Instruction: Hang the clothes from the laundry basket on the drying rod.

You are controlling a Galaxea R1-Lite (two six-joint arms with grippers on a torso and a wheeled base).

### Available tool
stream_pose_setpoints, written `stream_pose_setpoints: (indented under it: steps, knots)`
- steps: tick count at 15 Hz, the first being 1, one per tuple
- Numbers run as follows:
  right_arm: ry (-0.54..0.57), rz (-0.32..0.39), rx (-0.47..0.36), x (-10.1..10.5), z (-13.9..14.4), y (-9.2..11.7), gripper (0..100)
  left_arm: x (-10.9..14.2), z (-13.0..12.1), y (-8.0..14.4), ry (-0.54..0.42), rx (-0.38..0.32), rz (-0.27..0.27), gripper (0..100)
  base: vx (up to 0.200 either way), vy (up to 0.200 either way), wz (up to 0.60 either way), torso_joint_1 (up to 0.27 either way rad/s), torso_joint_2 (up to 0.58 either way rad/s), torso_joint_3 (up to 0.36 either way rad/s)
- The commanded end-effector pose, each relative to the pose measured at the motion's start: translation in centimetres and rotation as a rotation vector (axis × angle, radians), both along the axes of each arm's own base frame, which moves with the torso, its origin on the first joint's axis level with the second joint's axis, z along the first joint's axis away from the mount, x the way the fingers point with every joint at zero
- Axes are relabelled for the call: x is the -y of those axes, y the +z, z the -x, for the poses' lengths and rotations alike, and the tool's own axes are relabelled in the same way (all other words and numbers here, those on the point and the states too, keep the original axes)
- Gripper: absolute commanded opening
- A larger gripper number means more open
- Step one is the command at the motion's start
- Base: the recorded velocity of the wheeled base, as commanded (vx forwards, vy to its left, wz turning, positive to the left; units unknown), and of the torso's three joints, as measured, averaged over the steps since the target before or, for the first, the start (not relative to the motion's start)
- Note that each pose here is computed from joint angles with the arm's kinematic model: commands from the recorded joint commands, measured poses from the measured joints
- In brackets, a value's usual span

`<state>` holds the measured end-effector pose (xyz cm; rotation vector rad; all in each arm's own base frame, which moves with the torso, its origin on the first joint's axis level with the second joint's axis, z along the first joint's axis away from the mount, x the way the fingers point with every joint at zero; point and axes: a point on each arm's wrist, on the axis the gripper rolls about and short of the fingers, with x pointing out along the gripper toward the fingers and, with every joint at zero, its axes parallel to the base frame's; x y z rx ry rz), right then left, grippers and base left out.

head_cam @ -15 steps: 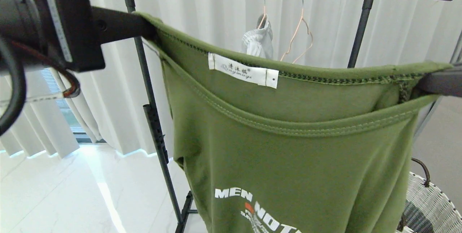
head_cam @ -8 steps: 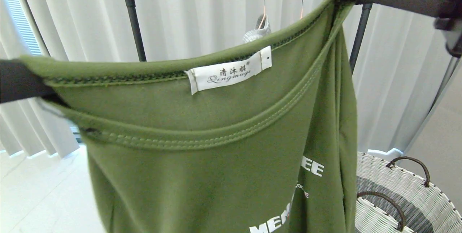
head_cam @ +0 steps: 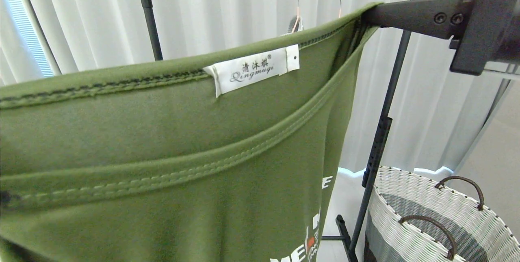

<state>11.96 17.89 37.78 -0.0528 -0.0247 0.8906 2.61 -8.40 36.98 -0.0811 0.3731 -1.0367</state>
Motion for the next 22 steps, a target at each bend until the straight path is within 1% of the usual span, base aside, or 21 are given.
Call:
stream_pose_setpoints:
  steps: [1,2,3,4,6,8,10,12,14,15,18,20,22]
  knots:
    - [-0.044,-0.022,0.015,1.9,0.1,0.9,0,0.8,-1.4,0.0,0.105,0.065,-0.065,0,0.000,0.000,0.00,0.000,0.00,0.000]
    - [-0.056,-0.028,0.020,2.8,0.4,1.4,0,1.0,-3.6,-0.5,0.239,0.156,-0.188,0,0.000,0.000,0.00,0.000,0.00,0.000]
    - [-0.056,-0.026,0.017,3.3,0.8,1.5,0,1.1,-4.7,-0.7,0.291,0.196,-0.245,0,0.000,0.000,0.00,0.000,0.00,0.000]
    - [-0.052,-0.012,0.007,3.8,1.3,1.5,0,1.7,-5.8,-0.6,0.325,0.216,-0.247,0,0.000,0.000,0.00,0.000,0.00,0.000]
    - [-0.027,0.028,-0.021,4.4,2.2,1.0,0,2.9,-7.1,-0.3,0.373,0.252,-0.191,0,0.000,0.000,0.00,0.000,0.00,0.000]
    - [0.003,0.040,-0.028,4.0,2.6,0.7,0,3.4,-7.6,-0.8,0.405,0.258,-0.199,0,0.000,0.000,0.00,0.000,0.00,0.000]
    - [0.040,0.059,-0.038,3.4,2.9,0.2,0,3.6,-7.8,-0.9,0.416,0.269,-0.184,0,0.000,0.000,0.00,0.000,0.00,0.000]
    - [0.037,0.066,-0.044,3.3,2.9,-0.1,0,3.6,-8.0,-0.8,0.460,0.280,-0.181,0,0.000,0.000,0.00,0.000,0.00,0.000]
    - [0.038,0.071,-0.052,3.2,2.9,-0.3,0,3.5,-7.9,-0.8,0.467,0.280,-0.183,0,0.000,0.000,0.00,0.000,0.00,0.000]
    - [0.037,0.076,-0.056,3.3,2.9,-0.5,100,3.5,-7.9,-0.8,0.467,0.281,-0.182,0,0.000,0.000,0.00,0.000,0.00,0.000]
    - [0.034,0.094,-0.065,3.7,3.1,-1.3,100,3.6,-8.0,-0.8,0.468,0.279,-0.182,0,0.000,0.000,0.00,0.000,0.00,0.000]
    - [0.035,0.096,-0.069,4.2,3.4,-1.6,100,3.6,-8.0,-1.1,0.467,0.276,-0.192,0,0.000,0.000,0.00,0.000,0.00,0.000]
    - [0.035,0.097,-0.071,4.6,3.7,-1.9,100,3.3,-8.4,-1.5,0.498,0.269,-0.210,0,0.000,0.000,0.00,0.000,0.00,0.000]
